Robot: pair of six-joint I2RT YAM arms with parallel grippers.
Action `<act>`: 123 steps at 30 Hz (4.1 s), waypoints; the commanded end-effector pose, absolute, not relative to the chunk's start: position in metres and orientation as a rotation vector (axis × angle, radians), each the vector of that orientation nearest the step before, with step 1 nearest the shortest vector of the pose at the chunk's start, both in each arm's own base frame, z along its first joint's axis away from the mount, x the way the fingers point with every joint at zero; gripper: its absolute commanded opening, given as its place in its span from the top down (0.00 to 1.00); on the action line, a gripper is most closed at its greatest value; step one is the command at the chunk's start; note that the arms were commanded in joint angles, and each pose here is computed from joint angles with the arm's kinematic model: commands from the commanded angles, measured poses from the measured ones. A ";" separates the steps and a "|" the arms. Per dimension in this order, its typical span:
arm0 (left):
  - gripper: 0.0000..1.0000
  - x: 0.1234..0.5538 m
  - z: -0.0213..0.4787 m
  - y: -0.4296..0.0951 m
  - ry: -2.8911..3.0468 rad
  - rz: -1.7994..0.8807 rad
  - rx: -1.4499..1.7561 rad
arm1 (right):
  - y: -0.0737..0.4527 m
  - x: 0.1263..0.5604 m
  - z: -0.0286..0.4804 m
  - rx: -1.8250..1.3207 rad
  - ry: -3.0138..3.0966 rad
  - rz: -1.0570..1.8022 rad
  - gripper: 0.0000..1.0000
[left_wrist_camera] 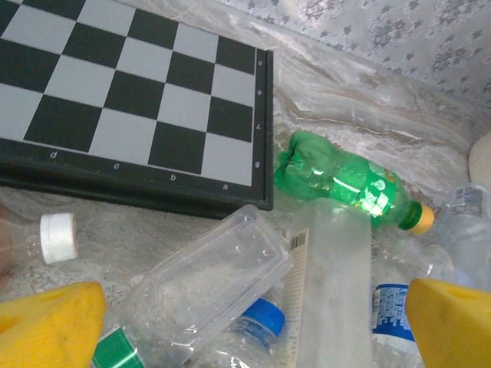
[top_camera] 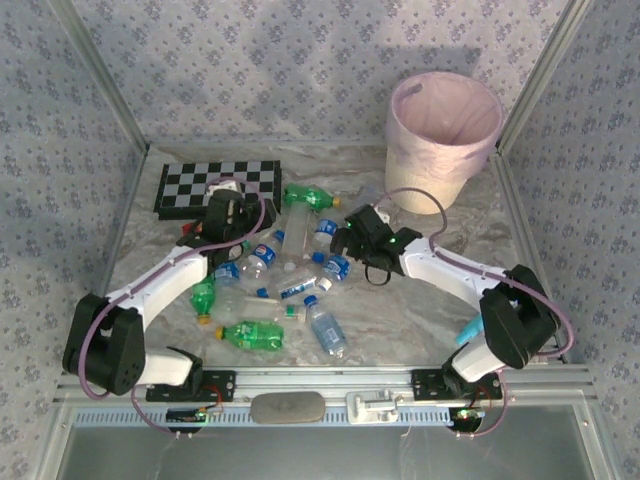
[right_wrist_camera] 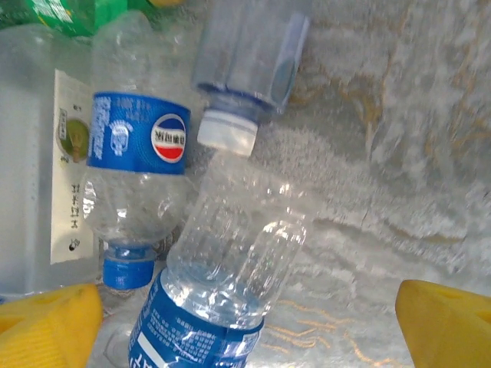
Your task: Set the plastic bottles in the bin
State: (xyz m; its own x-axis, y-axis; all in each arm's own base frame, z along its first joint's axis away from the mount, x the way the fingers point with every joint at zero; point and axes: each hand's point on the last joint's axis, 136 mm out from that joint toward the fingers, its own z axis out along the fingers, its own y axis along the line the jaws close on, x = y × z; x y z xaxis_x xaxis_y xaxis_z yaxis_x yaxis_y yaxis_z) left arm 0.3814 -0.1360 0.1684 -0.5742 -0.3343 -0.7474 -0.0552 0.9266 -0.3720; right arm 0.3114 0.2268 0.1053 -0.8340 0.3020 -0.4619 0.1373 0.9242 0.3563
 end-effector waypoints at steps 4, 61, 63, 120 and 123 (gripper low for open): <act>0.00 0.380 0.174 -0.132 2.136 -0.373 -0.299 | 0.249 0.319 0.085 0.394 2.566 0.510 0.02; 0.00 0.336 0.179 -0.139 2.194 -0.562 -0.349 | 0.180 0.334 0.271 -0.335 2.151 0.364 0.59; 0.00 0.333 0.177 -0.138 2.201 -0.559 -0.347 | 0.180 0.344 0.310 -0.329 2.061 0.403 0.59; 0.00 0.338 0.167 -0.112 2.182 -0.304 -0.242 | 0.040 0.567 0.363 0.238 1.985 0.114 0.00; 0.00 0.335 0.171 -0.104 2.176 -0.270 -0.252 | 0.057 0.549 0.386 0.180 1.954 0.118 0.00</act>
State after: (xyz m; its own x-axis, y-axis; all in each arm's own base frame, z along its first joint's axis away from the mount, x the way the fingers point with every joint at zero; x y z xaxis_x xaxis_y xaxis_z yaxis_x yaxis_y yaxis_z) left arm 0.3332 -0.1103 0.1469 -0.6122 -0.2788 -0.7399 -0.0751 0.9520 -0.2966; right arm 0.5774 0.0433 0.3309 -0.4462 0.2201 -0.8674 0.1164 0.9753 0.1876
